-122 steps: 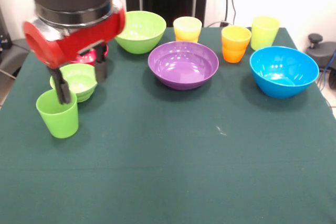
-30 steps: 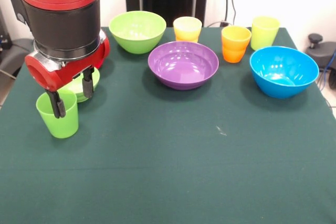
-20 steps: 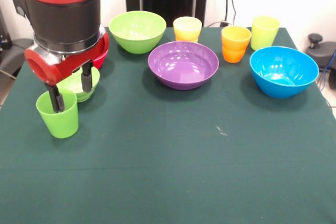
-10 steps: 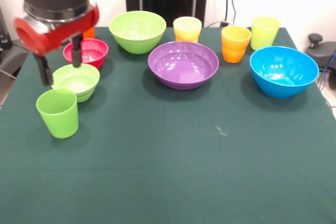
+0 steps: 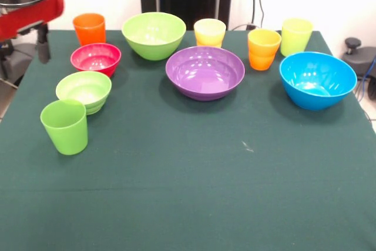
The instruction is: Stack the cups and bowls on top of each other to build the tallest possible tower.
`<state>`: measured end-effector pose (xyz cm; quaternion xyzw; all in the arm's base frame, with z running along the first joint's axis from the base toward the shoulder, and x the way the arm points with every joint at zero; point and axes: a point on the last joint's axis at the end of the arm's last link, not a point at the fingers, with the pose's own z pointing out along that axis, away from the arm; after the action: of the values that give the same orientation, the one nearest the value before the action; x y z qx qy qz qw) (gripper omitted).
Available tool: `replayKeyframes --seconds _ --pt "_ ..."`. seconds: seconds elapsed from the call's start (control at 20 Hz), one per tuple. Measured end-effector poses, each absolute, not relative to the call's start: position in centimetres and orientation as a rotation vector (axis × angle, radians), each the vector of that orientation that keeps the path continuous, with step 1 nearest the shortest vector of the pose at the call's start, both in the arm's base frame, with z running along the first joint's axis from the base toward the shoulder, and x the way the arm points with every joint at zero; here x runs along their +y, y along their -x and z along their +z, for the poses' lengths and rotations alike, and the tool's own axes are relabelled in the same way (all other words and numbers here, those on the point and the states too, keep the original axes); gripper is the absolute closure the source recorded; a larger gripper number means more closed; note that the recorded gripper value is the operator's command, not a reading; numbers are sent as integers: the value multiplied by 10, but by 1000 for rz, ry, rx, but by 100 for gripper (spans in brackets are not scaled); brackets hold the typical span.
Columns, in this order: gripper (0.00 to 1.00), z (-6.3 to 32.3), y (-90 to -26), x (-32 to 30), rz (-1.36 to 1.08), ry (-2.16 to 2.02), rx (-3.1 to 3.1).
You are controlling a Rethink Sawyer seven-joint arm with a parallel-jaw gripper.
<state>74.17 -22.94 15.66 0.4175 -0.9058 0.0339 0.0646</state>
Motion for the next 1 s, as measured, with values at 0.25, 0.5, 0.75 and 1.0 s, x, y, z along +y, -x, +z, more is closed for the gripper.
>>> replayKeyframes --seconds 0.25,0.5,0.75,1.0 --pt "0 156 -738 -244 113 -1240 -2754" --pt "0 154 -737 -243 111 -1245 -2753" --pt "0 146 -732 -234 102 -1273 -2744" --pt "0 139 -725 -225 84 -1294 -2731"
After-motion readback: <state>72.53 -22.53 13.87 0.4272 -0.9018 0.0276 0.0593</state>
